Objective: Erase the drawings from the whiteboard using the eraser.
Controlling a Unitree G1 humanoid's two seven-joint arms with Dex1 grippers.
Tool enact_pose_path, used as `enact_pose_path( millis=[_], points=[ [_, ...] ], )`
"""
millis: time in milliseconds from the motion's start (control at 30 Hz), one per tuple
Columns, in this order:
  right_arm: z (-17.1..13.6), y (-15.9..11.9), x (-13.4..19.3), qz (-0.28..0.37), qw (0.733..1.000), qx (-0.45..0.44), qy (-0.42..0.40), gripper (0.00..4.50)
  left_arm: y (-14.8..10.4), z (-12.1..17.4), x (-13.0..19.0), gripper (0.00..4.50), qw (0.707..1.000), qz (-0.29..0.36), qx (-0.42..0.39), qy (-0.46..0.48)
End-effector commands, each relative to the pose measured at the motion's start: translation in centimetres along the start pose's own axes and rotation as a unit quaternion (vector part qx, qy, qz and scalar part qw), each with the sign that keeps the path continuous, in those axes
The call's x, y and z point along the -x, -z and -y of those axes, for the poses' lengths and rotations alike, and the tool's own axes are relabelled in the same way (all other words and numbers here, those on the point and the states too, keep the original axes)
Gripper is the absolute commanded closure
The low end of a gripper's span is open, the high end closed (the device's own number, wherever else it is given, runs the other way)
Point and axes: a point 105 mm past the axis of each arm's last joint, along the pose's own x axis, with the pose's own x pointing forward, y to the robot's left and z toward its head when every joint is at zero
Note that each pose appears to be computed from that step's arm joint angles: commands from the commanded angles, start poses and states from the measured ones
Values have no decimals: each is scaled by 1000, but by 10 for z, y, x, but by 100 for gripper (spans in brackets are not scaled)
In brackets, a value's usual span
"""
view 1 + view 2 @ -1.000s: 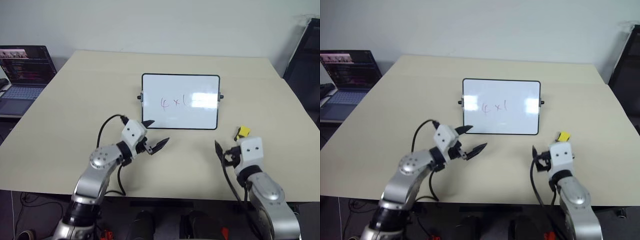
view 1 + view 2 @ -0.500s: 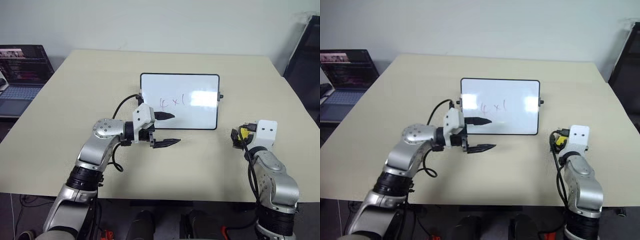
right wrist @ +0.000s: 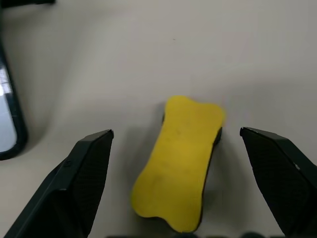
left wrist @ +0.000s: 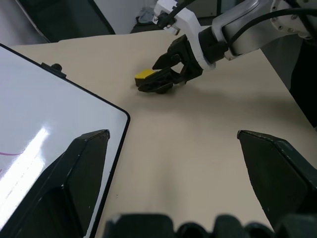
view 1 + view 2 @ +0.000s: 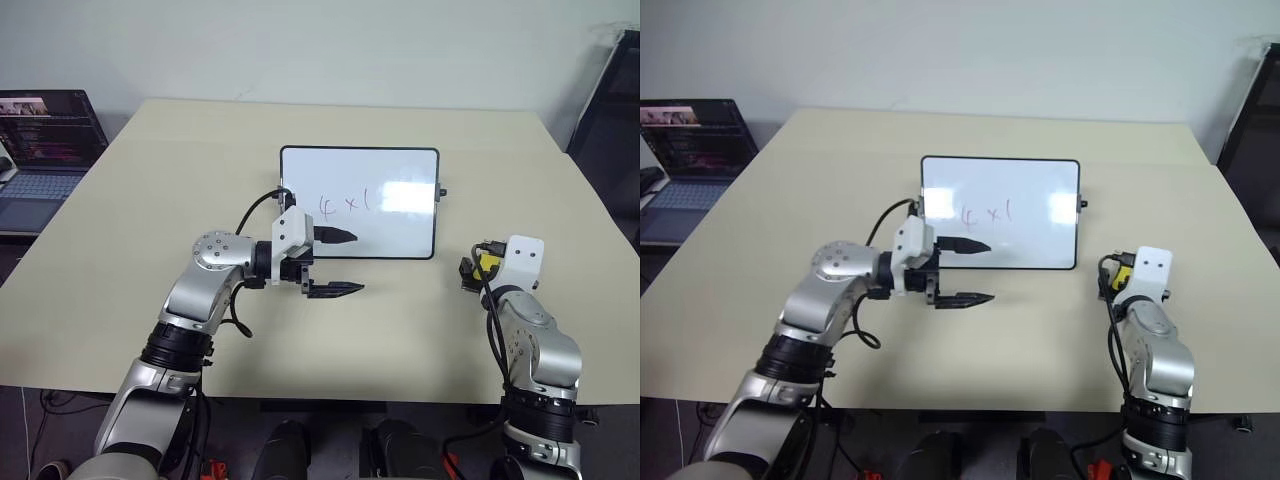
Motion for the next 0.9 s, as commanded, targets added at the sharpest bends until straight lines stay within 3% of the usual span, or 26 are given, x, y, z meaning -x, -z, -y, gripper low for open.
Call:
enact_pose_path(
  millis=[33, 67, 167, 400, 433, 700, 900],
  points=[
    [5, -14, 0, 32, 999, -15, 12, 1, -12, 2, -3, 0, 1000, 8, -23, 4],
    [5, -13, -1, 31, 999, -16, 13, 1, -12, 2, -3, 0, 1000, 7, -23, 3],
    [4, -12, -3, 30, 999, -17, 13, 61, -13, 2, -2, 0, 1000, 5, -23, 1],
    [1, -10, -5, 27, 999, -17, 10, 311, -11, 4, -1, 0, 1000, -1, -15, -9],
    [1, -10, -5, 28, 999, -17, 10, 329, -11, 4, -1, 0, 1000, -1, -13, -11],
    [-10, -16, 8, 50, 998, 5, -33, 330, -1, -3, 4, 0, 994, -20, 29, -99],
    [-63, -43, 62, 128, 967, 73, -206, 330, 11, -11, 19, 0, 974, -47, 61, -214]
  ],
)
